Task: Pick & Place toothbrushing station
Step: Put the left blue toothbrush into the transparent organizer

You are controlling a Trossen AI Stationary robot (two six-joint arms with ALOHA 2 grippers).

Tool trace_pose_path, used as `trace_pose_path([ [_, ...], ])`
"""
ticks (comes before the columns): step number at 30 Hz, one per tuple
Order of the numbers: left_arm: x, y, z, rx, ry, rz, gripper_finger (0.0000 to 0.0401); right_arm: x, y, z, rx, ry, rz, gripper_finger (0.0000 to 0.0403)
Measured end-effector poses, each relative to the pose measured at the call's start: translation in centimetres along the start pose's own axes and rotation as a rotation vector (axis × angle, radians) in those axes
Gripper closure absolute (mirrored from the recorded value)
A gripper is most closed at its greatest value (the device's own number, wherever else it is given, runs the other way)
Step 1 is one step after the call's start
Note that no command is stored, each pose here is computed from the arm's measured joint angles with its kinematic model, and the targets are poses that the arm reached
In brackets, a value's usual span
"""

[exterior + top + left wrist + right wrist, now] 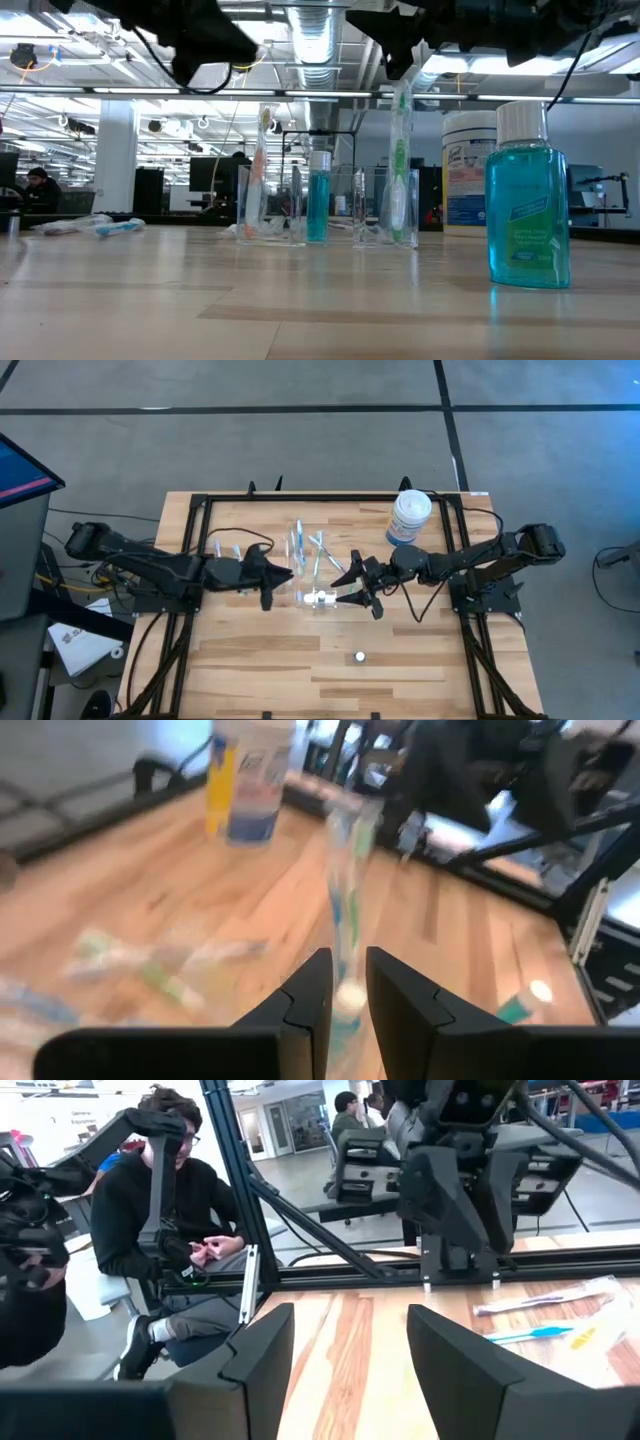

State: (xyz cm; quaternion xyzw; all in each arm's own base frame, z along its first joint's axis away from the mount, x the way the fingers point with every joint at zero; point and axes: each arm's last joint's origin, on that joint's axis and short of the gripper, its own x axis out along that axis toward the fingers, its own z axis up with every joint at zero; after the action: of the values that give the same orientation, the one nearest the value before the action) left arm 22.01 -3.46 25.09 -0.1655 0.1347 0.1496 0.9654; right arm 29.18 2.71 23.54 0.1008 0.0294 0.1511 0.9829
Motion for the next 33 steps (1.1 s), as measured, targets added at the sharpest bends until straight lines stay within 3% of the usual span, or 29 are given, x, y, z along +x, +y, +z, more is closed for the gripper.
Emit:
trace_pose_path([
  [7,-2.1,1.1,-0.1,-0.148,0.098,0.024,0.034,0.0,0.0,0.0,0.001,0.003,0.001,0.0217],
  [20,-3.1,2.5,-2.5,-0.379,0.355,0.169,0.034,0.1,0.2,0.0,0.0,0.007,0.039,0.0217],
  [26,-3.6,3.2,-3.5,-0.471,0.454,0.269,0.034,0.6,1.2,0.8,-0.03,-0.002,0.111,0.0217],
  [33,-3.8,3.6,-4.0,-0.55,0.488,0.354,0.034,1.7,2.4,1.8,-0.086,0.121,0.155,0.0217],
])
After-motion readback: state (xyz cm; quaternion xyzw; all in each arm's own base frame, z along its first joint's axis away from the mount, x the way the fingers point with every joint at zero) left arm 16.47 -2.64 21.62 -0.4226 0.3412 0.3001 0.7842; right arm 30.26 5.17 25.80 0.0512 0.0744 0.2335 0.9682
